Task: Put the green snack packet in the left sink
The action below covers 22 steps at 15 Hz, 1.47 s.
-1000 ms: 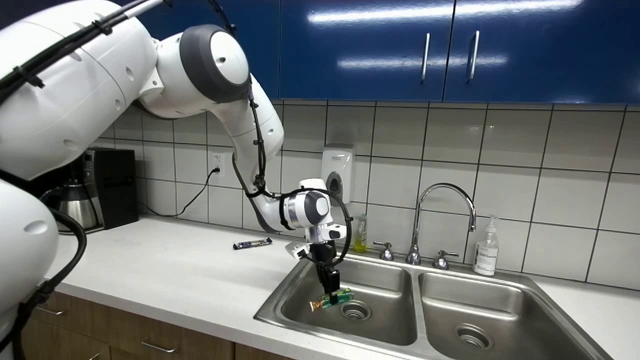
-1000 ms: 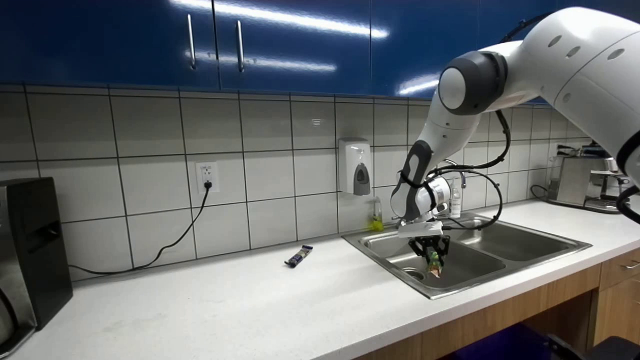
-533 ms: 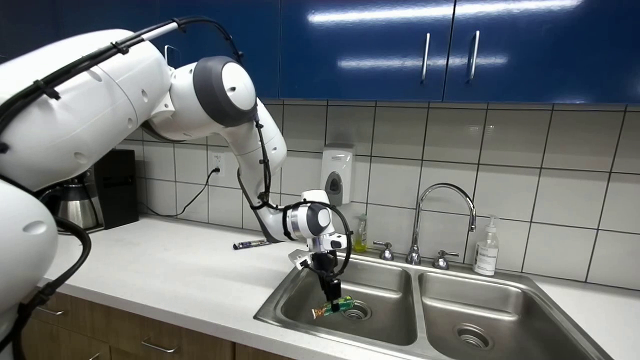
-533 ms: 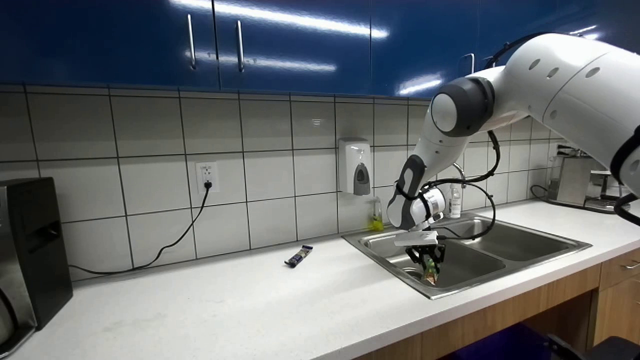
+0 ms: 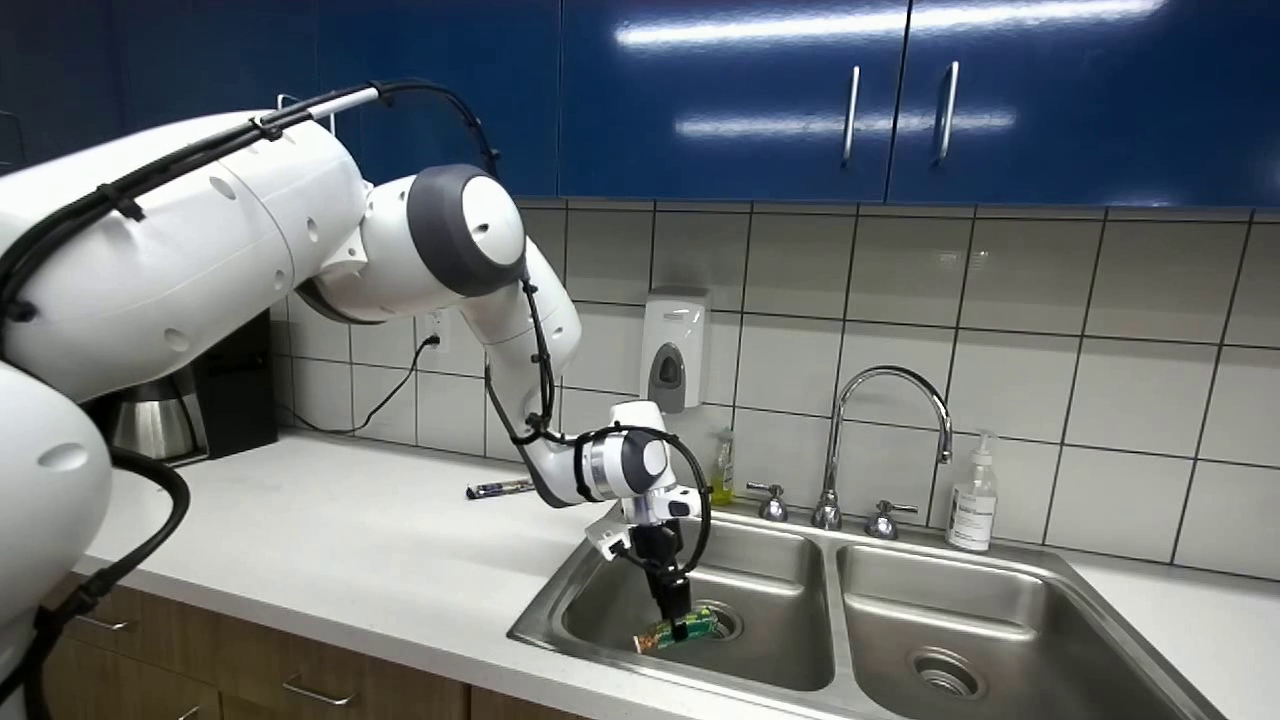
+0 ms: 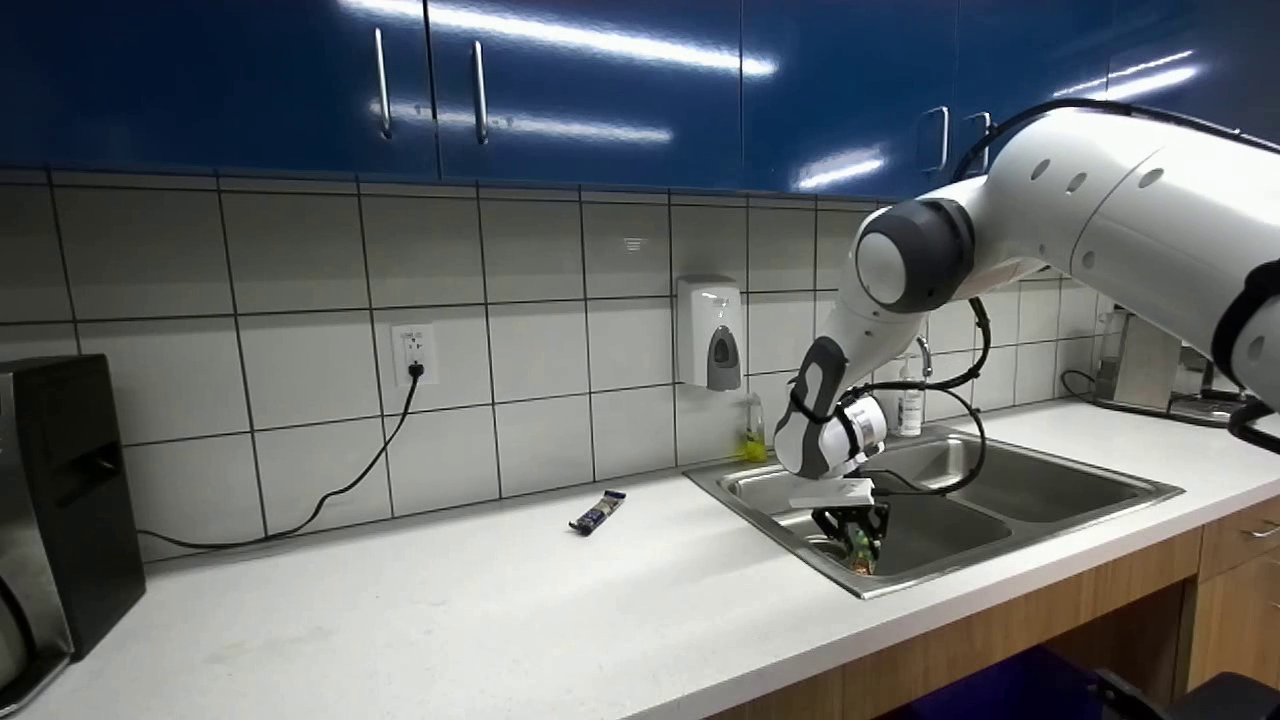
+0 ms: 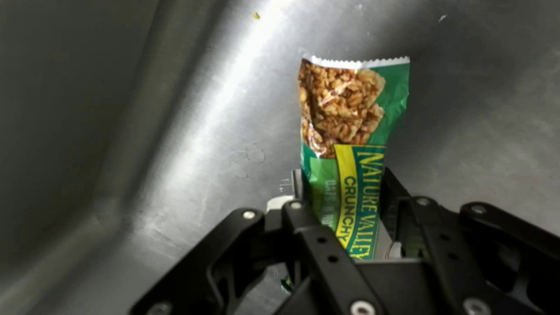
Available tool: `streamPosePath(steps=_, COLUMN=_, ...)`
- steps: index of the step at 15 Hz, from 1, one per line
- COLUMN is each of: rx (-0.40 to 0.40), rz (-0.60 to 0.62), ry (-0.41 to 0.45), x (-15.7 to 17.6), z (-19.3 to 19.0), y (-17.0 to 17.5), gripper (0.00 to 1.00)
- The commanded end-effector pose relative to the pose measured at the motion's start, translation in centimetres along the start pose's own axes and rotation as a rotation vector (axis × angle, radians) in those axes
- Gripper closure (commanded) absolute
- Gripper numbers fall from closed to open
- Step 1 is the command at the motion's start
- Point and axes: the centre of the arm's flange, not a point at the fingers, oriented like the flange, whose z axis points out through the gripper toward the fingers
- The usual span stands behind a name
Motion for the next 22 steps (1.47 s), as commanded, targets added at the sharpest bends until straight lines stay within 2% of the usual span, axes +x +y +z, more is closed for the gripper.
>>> streamPosePath(steps=1, rx=-0.004, rz=0.003, ry=-0.013, x=1.4, z=1.5, y=-0.8, gripper=0.84)
streamPosePath(steps=11, rx=-0.017, rz=0.004, ry=-0.018, x=1.6, z=3.6, y=-1.4, gripper=0.84)
streamPosePath(steps=12, rx=-0.021, rz=0.004, ry=-0.019, x=1.6, z=3.7, y=-1.4, gripper=0.79)
streamPosePath(steps=13, rx=-0.022, rz=0.003, ry=-0.020, x=1.6, z=3.7, y=-1.4, gripper=0.34)
streamPosePath(steps=14, rx=-0.024, rz=0.002, ry=-0.020, x=1.6, z=3.8, y=-1.4, gripper=0.34)
streamPosePath(steps=18, rx=-0.034, rz=0.002, ry=-0.017, x=1.6, z=3.2, y=-1.1, gripper=0.05)
streamPosePath(steps=19, rx=-0.035, rz=0.002, ry=-0.014, x=1.5, z=2.8, y=-1.0, gripper=0.00)
streamPosePath(steps=22, rx=-0.046, rz=0.002, ry=0.012, x=1.1, z=1.0, y=-0.6, gripper=0.00)
